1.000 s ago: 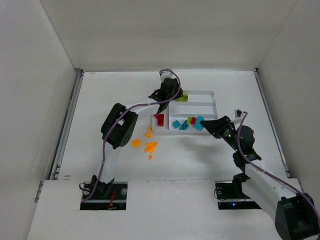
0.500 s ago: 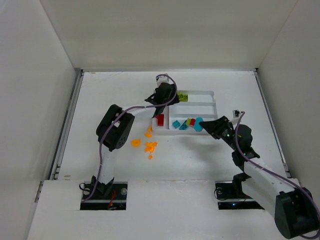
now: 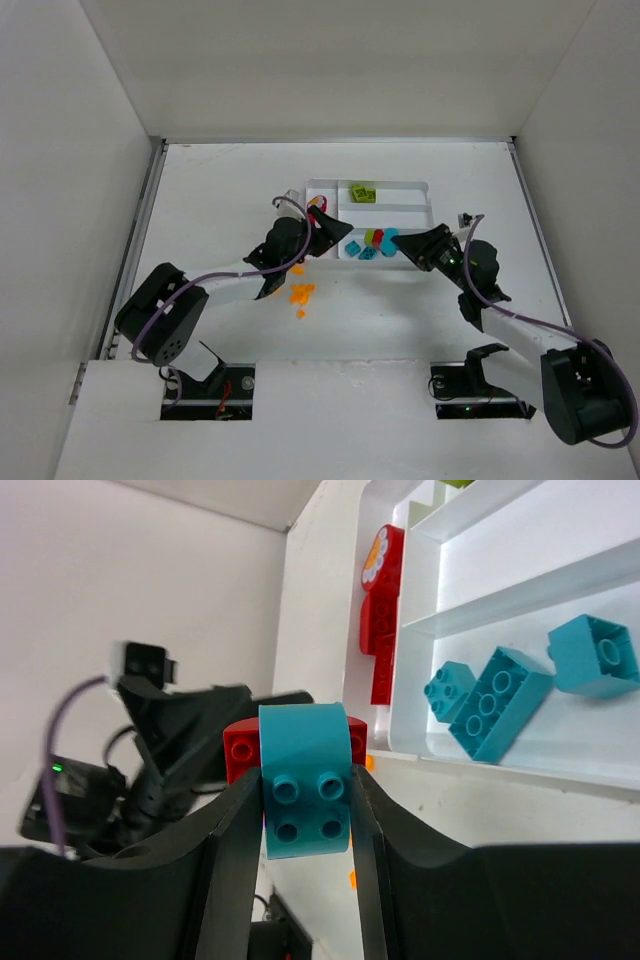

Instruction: Sort the legos into containers by color

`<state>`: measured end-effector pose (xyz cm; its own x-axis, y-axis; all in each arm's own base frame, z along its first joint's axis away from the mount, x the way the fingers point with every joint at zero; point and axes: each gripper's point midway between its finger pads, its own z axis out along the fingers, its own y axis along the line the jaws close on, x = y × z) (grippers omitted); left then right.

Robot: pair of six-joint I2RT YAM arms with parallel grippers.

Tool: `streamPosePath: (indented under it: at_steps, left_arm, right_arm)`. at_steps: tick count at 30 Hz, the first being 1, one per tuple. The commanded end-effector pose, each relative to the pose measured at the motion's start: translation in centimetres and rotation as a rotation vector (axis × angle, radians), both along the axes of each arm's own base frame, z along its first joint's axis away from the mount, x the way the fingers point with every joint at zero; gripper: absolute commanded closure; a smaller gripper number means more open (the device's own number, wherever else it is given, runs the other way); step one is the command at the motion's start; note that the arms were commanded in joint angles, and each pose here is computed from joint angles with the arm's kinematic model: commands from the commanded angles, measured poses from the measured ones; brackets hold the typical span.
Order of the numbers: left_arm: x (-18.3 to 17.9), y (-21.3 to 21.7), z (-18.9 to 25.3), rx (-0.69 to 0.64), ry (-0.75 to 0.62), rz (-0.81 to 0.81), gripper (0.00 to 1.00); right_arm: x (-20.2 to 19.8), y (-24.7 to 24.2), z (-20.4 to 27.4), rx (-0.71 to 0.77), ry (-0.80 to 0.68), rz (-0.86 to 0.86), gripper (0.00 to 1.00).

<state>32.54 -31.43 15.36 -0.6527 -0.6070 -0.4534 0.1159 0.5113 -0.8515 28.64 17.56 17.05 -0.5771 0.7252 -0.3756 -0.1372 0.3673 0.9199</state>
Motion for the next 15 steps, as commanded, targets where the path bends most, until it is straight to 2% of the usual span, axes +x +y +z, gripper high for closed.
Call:
streamPosePath:
  at_steps: [1,6,15]
  left_arm:
    - [-1.4,-0.6,4.5,-0.267,-0.030,-0.033,0.44]
    - [-2.8,-0.6,5.2,-0.347,-0.036,-0.080,0.42]
    - [-4.0,1.0,5.9,-0.479,-0.053,-0.094,0.42]
  right_arm:
    - [0.4,1.4,5.3,0.137,-0.125,0.062,0.68]
    - [0.0,2.8,5.7,0.207,-0.105,0.104,0.69]
    - [-0.3,4.1,5.8,0.230,-0.083,0.105,0.68]
